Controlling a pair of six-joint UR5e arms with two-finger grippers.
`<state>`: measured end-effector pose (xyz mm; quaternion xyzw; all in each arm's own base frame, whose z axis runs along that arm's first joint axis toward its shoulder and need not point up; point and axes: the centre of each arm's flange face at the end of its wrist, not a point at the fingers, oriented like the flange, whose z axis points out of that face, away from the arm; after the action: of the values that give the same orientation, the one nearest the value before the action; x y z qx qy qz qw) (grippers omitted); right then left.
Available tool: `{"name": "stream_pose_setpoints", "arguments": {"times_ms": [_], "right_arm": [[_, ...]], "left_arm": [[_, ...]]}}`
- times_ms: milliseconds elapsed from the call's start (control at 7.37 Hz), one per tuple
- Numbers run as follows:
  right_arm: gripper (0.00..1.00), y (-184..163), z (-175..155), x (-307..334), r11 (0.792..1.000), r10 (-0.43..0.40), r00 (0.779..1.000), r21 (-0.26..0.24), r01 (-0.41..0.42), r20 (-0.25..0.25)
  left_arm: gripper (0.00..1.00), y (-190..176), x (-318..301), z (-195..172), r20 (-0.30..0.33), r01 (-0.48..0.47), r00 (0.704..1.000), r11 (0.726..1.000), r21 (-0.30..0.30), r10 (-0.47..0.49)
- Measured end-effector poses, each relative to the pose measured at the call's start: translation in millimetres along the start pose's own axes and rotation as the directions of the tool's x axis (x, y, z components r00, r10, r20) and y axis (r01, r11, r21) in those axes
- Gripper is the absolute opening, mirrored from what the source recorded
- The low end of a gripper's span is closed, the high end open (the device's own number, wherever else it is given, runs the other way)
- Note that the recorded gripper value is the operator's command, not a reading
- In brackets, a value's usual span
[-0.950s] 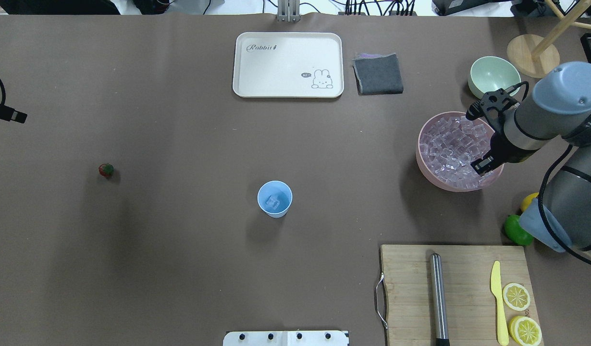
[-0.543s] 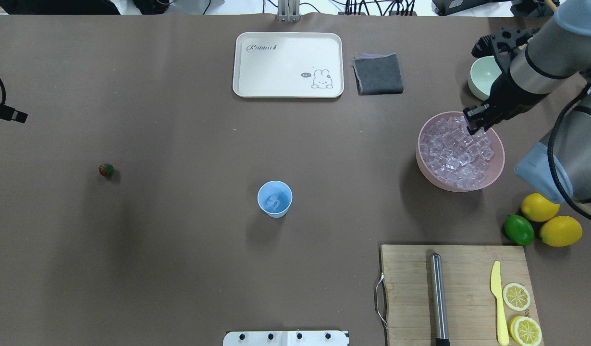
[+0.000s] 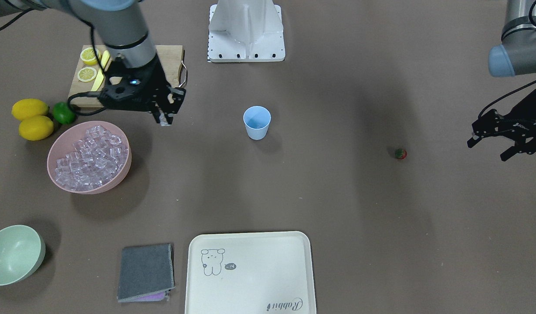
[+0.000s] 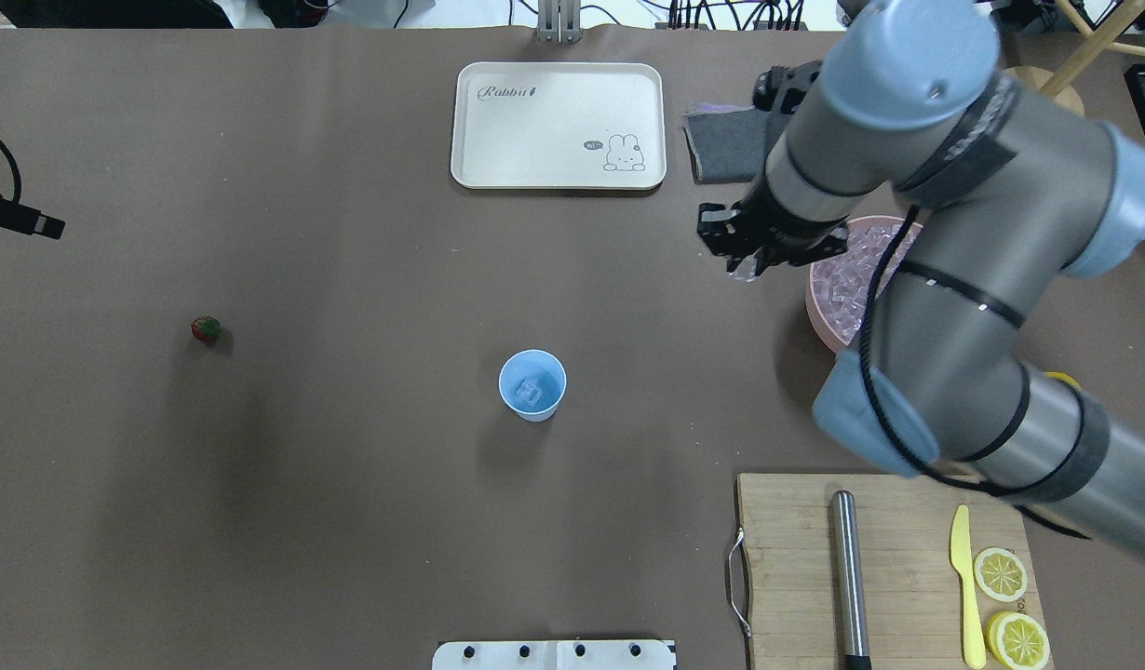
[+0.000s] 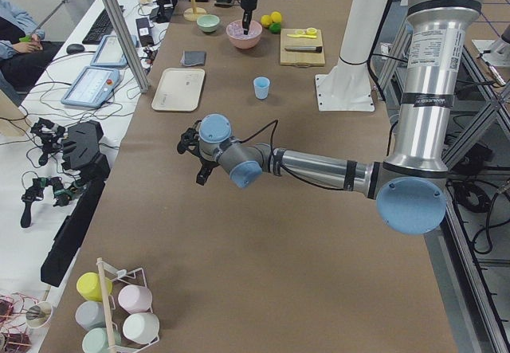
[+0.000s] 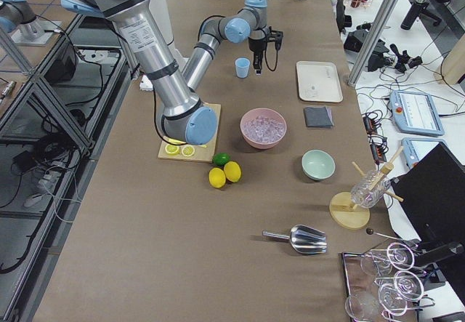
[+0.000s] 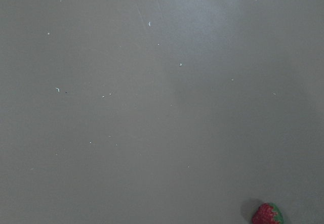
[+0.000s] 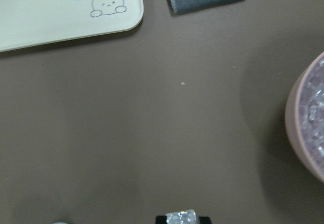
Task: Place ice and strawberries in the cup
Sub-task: 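Carry the ice to the light-blue cup and drop it in with the right gripper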
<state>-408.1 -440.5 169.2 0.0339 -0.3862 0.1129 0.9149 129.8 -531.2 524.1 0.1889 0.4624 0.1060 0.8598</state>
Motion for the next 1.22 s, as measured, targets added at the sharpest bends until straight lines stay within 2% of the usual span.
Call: {"name": "stream_pose_setpoints", "arguments": {"times_ms": [407,679,950,1221], "right_arm": [[0.00,97.6,12.5,-99.5,0.992,0.110,0.994,0.061,-0.108,-0.024],[0.00,147.0,27.2,-129.4,0.985,0.147,0.989,0.101,-0.144,-0.023],[0.00,165.0,45.3,-144.2,0.980,0.153,0.988,0.134,-0.150,-0.019],[0.00,162.0,61.4,-150.8,0.973,0.144,0.990,0.185,-0.141,0.001]], "left_arm": [[0.98,-1.1,3.0,2.5,-0.003,0.005,1.000,1.000,-0.003,-0.005],[0.98,0.9,2.1,3.2,-0.003,0.008,1.000,1.000,-0.006,-0.008],[0.98,3.8,1.1,4.0,-0.003,0.010,1.000,1.000,-0.010,-0.010],[0.98,4.8,0.8,4.6,-0.003,0.009,1.000,1.000,-0.012,-0.009]]}}
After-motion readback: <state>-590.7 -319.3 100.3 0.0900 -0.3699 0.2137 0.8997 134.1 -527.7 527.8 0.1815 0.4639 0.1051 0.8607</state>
